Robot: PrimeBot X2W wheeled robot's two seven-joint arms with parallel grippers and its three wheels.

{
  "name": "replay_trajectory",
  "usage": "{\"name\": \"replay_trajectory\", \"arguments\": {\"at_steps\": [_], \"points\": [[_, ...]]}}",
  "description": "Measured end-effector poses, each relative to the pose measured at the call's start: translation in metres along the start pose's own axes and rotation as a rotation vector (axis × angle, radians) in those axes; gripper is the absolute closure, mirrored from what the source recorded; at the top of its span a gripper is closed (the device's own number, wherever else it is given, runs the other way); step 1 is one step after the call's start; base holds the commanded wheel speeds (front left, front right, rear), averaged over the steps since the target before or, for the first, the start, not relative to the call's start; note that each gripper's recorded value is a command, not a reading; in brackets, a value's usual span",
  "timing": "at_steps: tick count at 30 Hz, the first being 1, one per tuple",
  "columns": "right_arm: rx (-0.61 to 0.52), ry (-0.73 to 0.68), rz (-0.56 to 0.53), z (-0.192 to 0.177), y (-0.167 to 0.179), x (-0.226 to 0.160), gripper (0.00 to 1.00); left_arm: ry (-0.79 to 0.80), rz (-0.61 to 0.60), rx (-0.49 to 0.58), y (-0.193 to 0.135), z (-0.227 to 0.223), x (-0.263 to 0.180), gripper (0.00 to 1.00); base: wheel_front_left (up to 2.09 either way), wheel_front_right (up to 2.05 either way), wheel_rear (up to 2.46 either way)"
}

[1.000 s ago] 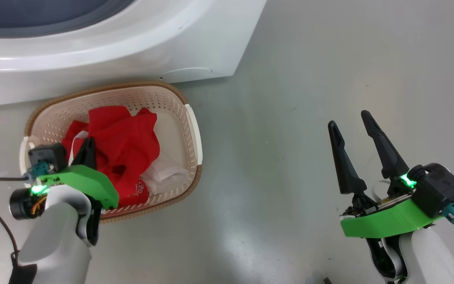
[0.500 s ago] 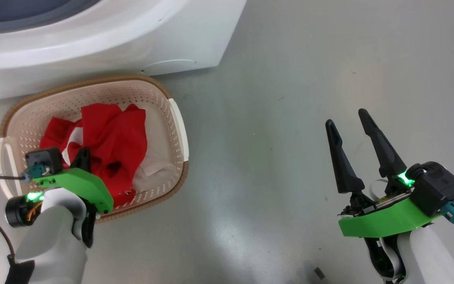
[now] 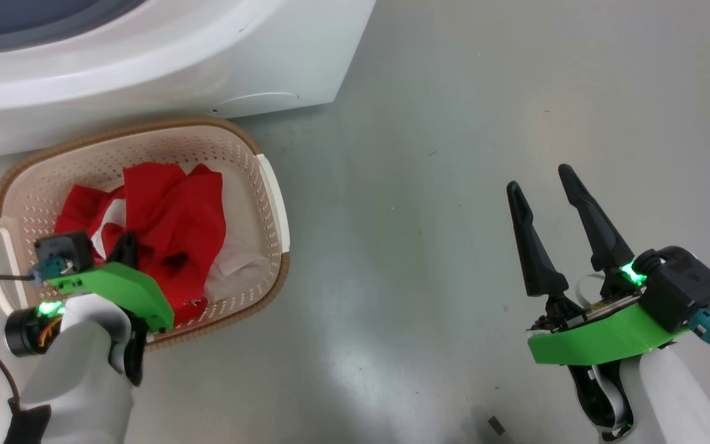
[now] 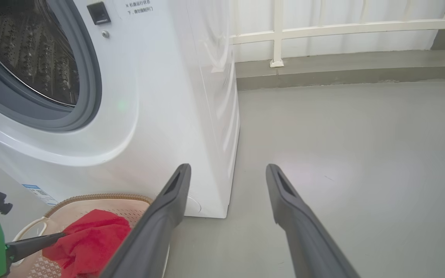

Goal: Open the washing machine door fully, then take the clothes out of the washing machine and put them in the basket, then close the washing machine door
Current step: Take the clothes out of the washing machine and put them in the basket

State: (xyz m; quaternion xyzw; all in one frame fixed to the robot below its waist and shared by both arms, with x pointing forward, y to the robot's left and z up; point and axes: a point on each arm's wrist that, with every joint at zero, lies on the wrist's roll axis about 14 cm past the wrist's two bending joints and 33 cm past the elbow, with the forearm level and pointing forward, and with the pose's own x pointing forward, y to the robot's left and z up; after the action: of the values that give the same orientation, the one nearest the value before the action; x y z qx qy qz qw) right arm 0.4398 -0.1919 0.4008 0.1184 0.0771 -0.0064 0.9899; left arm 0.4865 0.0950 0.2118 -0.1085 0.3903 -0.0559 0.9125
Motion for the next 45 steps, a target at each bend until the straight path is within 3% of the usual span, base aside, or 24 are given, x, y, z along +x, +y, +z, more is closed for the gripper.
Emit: {"name": "replay_trajectory", "arguments": {"at_steps": [1,23,31,45], "points": [[0.000,-0.007,0.003,0.002,0.001,0.002,0.00,-0.006,0.000,0.000,0.000,0.003,0.000,0.00,0.00,0.00,0.00],[0.019,-0.073,0.055,0.027,0.020,0.001,0.00,-0.239,-0.044,-0.041,-0.018,0.069,-0.035,0.00,0.00,0.00,0.00],[0.025,-0.098,0.073,0.037,0.028,-0.005,0.00,-0.351,-0.041,-0.089,-0.016,0.094,-0.061,0.00,0.00,0.00,0.00],[0.024,-0.146,0.099,0.057,0.038,-0.015,0.00,-0.618,-0.036,-0.086,-0.011,0.146,-0.132,0.00,0.00,0.00,0.00]]}}
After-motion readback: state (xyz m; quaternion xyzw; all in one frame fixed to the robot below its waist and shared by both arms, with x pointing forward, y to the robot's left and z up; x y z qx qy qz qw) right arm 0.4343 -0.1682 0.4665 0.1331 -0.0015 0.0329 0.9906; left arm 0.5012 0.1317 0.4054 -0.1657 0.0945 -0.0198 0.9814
